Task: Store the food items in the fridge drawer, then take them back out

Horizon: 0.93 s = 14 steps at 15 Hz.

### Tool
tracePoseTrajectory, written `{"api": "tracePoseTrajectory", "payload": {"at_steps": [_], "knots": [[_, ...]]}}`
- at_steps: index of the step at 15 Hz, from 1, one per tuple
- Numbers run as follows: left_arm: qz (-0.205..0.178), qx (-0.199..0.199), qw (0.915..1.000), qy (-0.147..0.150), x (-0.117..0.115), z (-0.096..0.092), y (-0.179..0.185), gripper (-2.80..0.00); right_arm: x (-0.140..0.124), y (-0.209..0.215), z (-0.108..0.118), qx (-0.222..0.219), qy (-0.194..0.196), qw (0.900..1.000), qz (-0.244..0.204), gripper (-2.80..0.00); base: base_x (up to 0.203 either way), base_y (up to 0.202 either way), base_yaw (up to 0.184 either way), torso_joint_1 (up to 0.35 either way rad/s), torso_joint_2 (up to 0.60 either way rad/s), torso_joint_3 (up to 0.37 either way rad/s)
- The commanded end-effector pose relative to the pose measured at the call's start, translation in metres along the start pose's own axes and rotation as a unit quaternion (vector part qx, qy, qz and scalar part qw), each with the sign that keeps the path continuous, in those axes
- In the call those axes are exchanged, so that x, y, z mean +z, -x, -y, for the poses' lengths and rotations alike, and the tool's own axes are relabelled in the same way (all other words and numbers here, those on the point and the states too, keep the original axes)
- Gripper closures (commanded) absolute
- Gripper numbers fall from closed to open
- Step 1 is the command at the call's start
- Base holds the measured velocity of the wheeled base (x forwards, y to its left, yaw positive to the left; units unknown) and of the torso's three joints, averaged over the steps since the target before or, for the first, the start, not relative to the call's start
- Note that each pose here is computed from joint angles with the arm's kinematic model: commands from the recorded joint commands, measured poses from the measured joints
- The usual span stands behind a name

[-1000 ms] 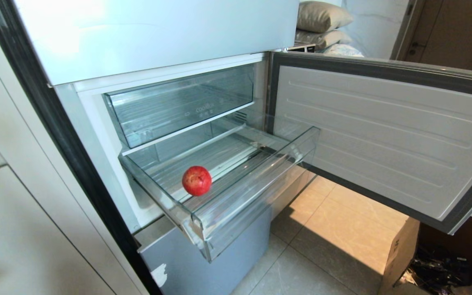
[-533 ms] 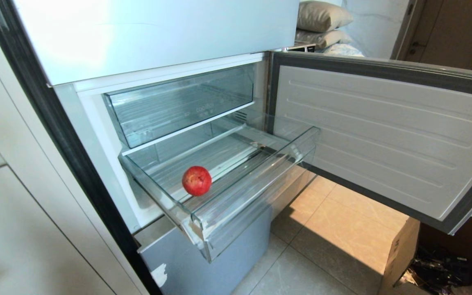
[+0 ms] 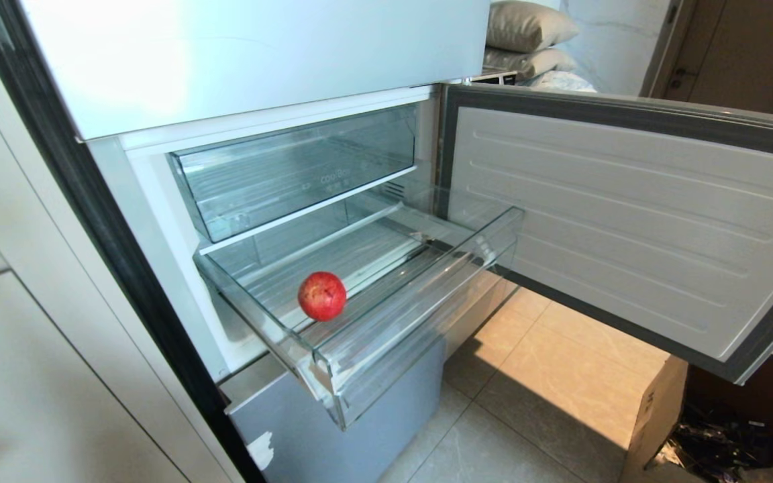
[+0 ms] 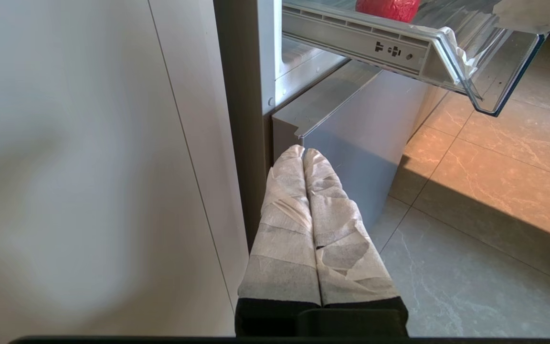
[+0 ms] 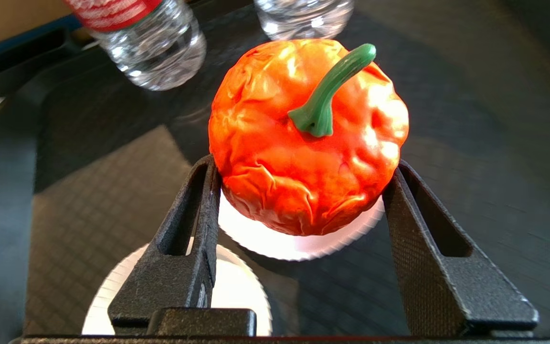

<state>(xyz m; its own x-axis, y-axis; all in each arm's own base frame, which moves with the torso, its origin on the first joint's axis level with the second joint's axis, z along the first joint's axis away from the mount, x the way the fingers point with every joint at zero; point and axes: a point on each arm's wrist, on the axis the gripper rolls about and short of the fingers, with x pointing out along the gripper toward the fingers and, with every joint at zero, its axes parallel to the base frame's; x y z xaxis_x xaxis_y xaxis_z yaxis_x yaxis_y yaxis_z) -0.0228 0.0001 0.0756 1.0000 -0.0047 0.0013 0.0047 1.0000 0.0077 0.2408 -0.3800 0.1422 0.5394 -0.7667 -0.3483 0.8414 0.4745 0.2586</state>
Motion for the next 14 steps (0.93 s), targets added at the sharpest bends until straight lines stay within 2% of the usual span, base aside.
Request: {"api": "tracePoseTrajectory", "payload": {"at_steps": [1,10,11,14], "knots": [[0.000,0.000,1.0000,0.000,0.000,0.000,0.000,0.00,-0.003,-0.008,0.000,0.010,-0.001,1.000,-0.002,0.00,0.000,0.000,0.000,0.000,0.00,0.000],[-0.001,0.000,1.0000,0.000,0.000,0.000,0.000,0.00,-0.014,-0.017,-0.014,0.037,0.008,0.999,-0.017,0.00,0.000,0.000,0.000,0.000,0.00,0.000],[0.000,0.000,1.0000,0.000,0.000,0.000,0.000,0.00,-0.014,-0.017,-0.015,0.039,0.009,0.999,-0.018,-2.80,0.000,0.000,0.000,0.000,0.00,0.000],[0.000,0.000,1.0000,0.000,0.000,0.000,0.000,0.00,-0.019,-0.021,-0.014,0.036,0.007,0.999,-0.024,-2.80,0.000,0.000,0.000,0.000,0.00,0.000]]}}
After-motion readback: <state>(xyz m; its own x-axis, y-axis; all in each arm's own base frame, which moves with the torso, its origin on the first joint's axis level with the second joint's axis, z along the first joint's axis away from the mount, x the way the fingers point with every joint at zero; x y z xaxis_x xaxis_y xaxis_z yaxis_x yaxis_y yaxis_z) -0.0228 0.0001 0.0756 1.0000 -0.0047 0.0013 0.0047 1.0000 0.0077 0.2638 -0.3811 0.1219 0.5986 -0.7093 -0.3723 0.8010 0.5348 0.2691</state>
